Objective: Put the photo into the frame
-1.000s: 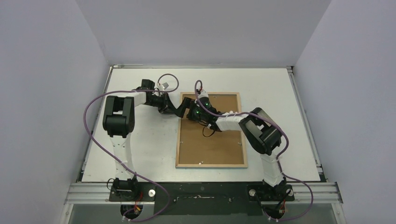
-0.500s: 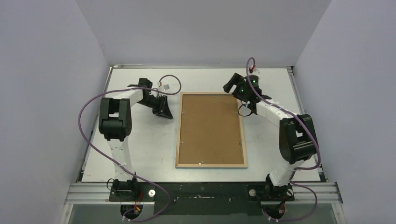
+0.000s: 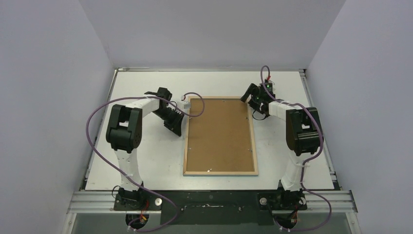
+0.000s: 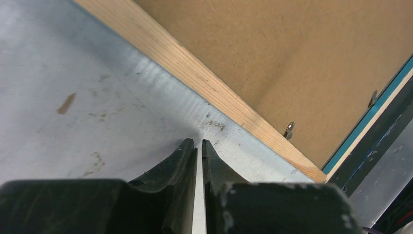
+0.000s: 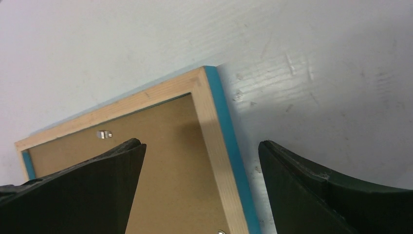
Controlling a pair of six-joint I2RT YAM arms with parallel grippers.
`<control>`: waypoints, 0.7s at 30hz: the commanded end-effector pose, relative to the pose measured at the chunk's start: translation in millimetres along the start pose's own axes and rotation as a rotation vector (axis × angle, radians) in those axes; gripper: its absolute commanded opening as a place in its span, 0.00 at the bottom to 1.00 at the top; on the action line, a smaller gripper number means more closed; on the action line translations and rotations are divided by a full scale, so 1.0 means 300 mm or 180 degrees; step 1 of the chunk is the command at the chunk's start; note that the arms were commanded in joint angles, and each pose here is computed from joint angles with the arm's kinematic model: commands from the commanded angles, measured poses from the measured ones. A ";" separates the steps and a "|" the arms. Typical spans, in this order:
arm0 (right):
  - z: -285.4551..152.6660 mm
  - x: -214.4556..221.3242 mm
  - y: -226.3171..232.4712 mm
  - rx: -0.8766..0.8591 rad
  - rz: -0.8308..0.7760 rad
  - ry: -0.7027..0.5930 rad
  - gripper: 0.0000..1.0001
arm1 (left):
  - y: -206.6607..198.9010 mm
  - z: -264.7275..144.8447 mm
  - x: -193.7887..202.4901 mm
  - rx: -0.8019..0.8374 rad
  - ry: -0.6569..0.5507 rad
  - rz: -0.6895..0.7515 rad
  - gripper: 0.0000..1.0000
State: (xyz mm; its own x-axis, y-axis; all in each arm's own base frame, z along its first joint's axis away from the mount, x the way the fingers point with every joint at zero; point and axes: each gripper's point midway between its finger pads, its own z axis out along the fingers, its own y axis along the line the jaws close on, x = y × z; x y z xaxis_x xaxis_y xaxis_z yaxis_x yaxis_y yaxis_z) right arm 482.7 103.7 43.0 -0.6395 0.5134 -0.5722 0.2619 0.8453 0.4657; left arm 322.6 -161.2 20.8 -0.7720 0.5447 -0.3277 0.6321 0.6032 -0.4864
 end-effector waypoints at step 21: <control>0.217 0.095 0.693 -0.1480 -0.0319 0.0575 0.90 | -0.246 0.071 -0.027 0.0439 0.0305 0.0712 0.08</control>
State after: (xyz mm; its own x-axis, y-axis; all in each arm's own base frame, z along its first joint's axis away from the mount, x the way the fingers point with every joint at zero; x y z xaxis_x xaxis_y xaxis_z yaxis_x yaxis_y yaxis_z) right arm 583.1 232.3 54.2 -0.6961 0.4488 -0.5604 0.0085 0.7857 0.6186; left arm 274.1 -192.3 21.3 -0.6528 0.7115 -0.2600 0.7220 0.4806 -0.4977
